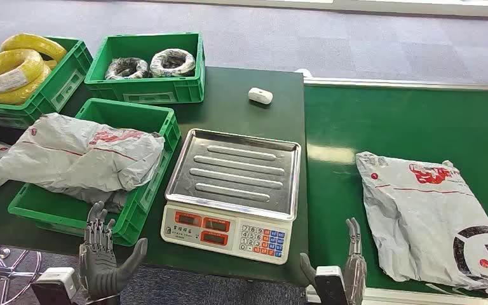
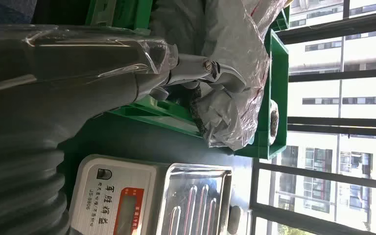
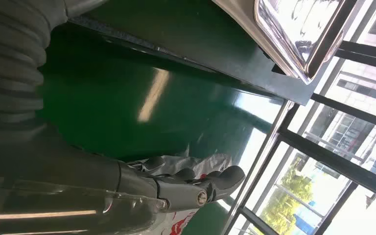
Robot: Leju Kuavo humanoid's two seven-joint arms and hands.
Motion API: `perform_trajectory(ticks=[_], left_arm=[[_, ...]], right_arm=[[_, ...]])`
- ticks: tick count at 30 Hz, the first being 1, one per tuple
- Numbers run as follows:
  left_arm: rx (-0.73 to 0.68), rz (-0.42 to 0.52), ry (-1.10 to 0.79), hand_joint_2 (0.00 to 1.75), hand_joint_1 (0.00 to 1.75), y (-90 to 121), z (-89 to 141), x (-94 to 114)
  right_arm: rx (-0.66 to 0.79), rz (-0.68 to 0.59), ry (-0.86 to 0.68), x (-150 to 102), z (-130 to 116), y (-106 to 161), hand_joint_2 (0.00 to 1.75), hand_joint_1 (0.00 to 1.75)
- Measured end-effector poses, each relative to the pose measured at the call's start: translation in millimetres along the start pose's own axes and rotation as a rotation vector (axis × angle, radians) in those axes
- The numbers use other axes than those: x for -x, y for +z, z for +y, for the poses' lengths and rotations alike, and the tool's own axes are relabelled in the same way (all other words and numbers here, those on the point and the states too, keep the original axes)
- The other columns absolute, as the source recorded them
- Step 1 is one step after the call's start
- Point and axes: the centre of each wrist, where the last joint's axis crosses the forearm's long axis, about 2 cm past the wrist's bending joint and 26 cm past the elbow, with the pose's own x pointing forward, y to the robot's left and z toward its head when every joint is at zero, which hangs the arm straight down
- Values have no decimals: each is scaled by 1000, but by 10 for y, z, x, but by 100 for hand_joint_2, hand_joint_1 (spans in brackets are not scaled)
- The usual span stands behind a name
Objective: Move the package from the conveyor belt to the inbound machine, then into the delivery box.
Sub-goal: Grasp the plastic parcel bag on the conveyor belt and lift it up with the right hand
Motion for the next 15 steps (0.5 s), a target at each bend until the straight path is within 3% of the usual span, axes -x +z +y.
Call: perform_trajectory(ticks=[9,15], left_arm=[[-9,-8,-10,175,0,5,4,-9],[56,-63,-45,175,0,-53,-5,-124]], right_arm=[[18,-31,62,0,-103,-48,175,0],[76,-32,188,3,-558,-415,175,0]])
